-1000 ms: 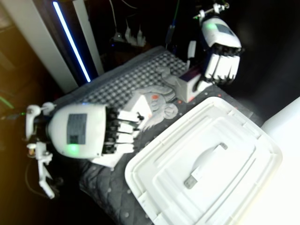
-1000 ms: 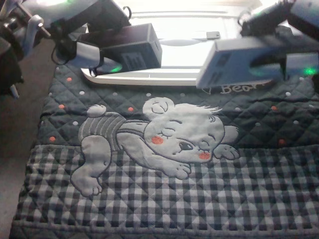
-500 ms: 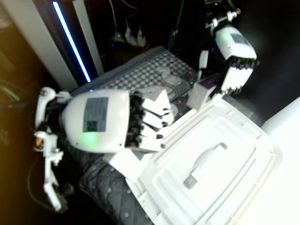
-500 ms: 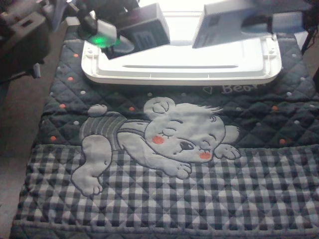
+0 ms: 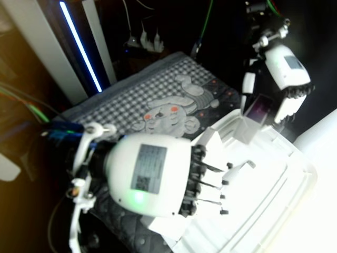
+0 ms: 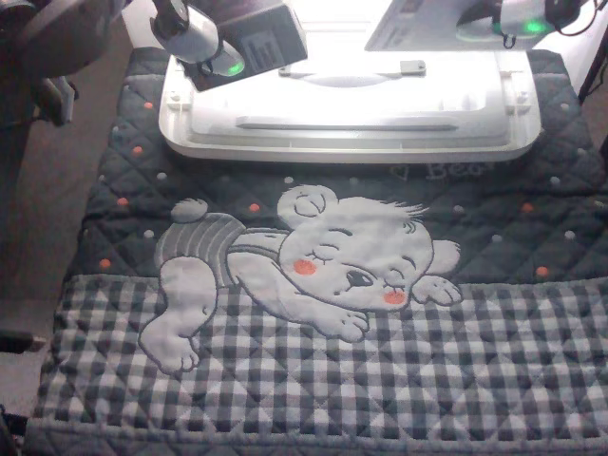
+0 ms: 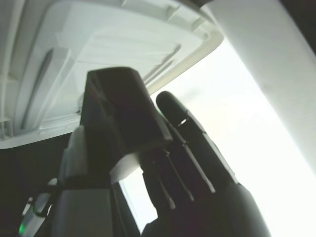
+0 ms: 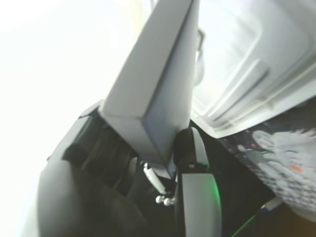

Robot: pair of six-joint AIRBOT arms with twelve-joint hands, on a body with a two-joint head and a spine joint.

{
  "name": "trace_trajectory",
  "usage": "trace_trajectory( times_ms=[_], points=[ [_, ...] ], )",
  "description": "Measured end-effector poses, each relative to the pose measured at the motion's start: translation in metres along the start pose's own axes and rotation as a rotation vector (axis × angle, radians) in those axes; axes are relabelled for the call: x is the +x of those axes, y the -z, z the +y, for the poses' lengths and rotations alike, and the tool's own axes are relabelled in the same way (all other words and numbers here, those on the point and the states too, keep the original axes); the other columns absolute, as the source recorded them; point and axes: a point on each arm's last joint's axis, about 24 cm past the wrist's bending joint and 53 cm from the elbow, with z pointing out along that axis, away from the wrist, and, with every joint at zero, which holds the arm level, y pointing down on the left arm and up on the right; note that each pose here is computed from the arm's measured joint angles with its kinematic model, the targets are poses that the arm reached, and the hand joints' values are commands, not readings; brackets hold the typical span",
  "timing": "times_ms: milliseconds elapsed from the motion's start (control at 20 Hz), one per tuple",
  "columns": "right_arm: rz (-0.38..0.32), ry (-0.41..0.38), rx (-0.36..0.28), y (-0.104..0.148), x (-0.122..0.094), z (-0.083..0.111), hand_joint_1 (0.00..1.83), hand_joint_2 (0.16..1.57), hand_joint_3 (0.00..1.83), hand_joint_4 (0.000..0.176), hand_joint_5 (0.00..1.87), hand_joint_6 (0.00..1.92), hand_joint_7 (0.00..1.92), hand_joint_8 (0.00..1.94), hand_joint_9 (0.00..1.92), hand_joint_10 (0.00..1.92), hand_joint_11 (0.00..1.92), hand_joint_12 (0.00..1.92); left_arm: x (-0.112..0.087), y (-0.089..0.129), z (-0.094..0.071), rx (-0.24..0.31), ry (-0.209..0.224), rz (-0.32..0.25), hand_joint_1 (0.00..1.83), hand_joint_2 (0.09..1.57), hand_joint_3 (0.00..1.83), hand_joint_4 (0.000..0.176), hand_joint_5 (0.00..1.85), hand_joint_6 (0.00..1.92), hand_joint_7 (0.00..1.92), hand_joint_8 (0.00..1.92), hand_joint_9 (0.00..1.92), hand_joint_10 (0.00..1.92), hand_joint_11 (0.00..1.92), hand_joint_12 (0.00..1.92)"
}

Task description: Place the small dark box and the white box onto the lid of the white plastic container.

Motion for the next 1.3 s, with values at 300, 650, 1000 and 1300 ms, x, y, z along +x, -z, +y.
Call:
trace_trajectory(
  times_ms=[300, 650, 1000, 1300],
  points=[
    [-0.006, -0.007, 0.028, 0.001, -0.004, -0.008, 0.91, 0.86, 0.0, 0.176, 0.0, 0.0, 0.0, 0.0, 0.0, 0.0, 0.0, 0.0, 0.002, -0.001, -0.001, -0.003, -0.001, 0.009, 1.05, 0.84, 0.0, 0.167, 0.0, 0.0, 0.0, 0.0, 0.0, 0.0, 0.01, 0.32],
    [0.042, 0.027, -0.003, 0.007, 0.01, 0.006, 0.71, 0.78, 0.0, 0.176, 0.0, 0.0, 0.0, 0.0, 0.0, 0.0, 0.02, 0.01, 0.006, 0.011, -0.012, 0.037, -0.002, 0.01, 0.97, 0.83, 0.0, 0.164, 0.0, 0.0, 0.0, 0.0, 0.0, 0.0, 0.0, 0.0],
    [0.019, 0.086, -0.087, 0.046, -0.024, 0.029, 0.73, 0.75, 0.0, 0.091, 0.0, 0.0, 0.0, 0.0, 0.0, 0.0, 0.0, 0.0, -0.023, 0.058, -0.038, 0.171, -0.013, -0.098, 0.92, 0.77, 0.0, 0.1, 0.03, 0.01, 0.0, 0.0, 0.0, 0.0, 0.01, 0.0],
    [0.015, 0.046, -0.266, 0.066, -0.011, 0.076, 0.77, 0.69, 0.0, 0.118, 0.0, 0.0, 0.0, 0.0, 0.0, 0.0, 0.01, 0.01, -0.034, 0.092, -0.072, 0.305, -0.025, -0.184, 1.09, 0.74, 0.01, 0.117, 0.01, 0.0, 0.0, 0.0, 0.0, 0.0, 0.03, 0.01]
  ],
)
